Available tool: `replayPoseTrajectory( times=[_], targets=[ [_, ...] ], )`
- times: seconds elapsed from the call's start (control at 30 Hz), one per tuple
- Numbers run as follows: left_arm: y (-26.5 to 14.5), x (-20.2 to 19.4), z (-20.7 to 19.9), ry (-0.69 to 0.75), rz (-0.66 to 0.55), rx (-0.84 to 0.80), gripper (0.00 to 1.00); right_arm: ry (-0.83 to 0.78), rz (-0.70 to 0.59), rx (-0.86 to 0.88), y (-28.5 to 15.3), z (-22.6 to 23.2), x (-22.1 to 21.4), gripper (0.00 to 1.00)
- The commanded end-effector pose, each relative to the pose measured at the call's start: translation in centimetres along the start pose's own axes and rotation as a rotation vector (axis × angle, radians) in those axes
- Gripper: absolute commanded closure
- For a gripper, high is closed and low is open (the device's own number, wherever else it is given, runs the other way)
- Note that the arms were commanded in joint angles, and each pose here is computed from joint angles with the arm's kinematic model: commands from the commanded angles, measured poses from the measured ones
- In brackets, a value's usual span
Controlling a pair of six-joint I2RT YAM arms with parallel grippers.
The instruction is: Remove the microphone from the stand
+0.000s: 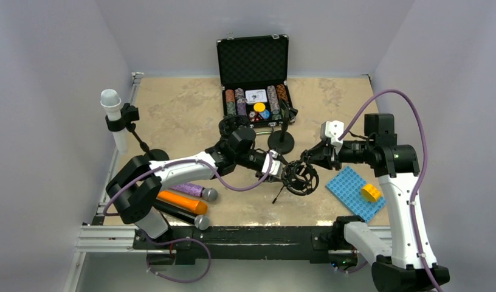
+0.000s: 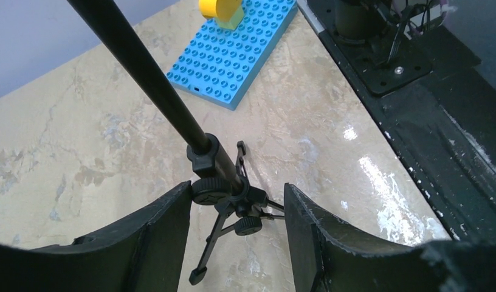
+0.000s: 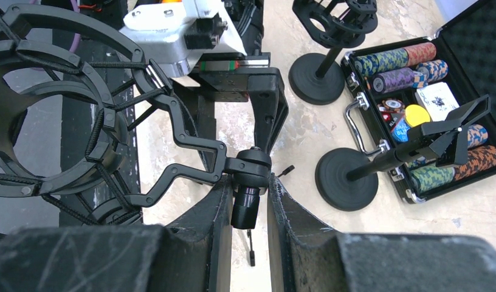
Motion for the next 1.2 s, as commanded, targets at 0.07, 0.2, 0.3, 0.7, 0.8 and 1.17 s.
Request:
replayPoseTrajectory(
  times=[0.07, 0.2, 0.3, 0.7, 0.8, 1.17],
  targets=[
    [0.6, -2.2, -1.0, 0.044, 0.035, -0.028, 0.43, -0.008, 0.015, -0.014, -0.1, -0.6, 0.1, 1.00],
    [0.2, -2.9, -1.9, 0.026, 0.040, -0.024, 0.46, -0.007, 0.017, -0.014, -0.1, -0.6, 0.0, 1.00],
    [-0.3, -2.3, -2.0, 0.008, 0.021, 0.021, 0.45, -0.003, 0.018, -0.013, 0.0, -0.6, -0.1, 1.00],
    [-2.1, 3.1, 0.8, -0.020, -0.080, 0.254, 0.38, -0.004, 0.016, -0.012, -0.1, -0.7, 0.0, 1.00],
    [-1.9, 3.1, 0.8, -0.012, -0.087, 0.233, 0.38, -0.004, 0.016, -0.014, -0.1, -0.7, 0.1, 1.00],
    [0.0, 2.2, -0.7, -0.060, -0.106, 0.047, 0.39, 0.003, 0.022, -0.013, 0.0, -0.6, -0.2, 1.00]
  ],
)
Point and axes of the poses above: each gripper's point midway between its finger pads, its own y axis out along the fingers, its own z axis along the line the jaws close on, x = y × z, the point moved 7 cm from there along -y, back along the fingers, and after that the axes turned 7 degrees about -y, right-handed, at the moved point
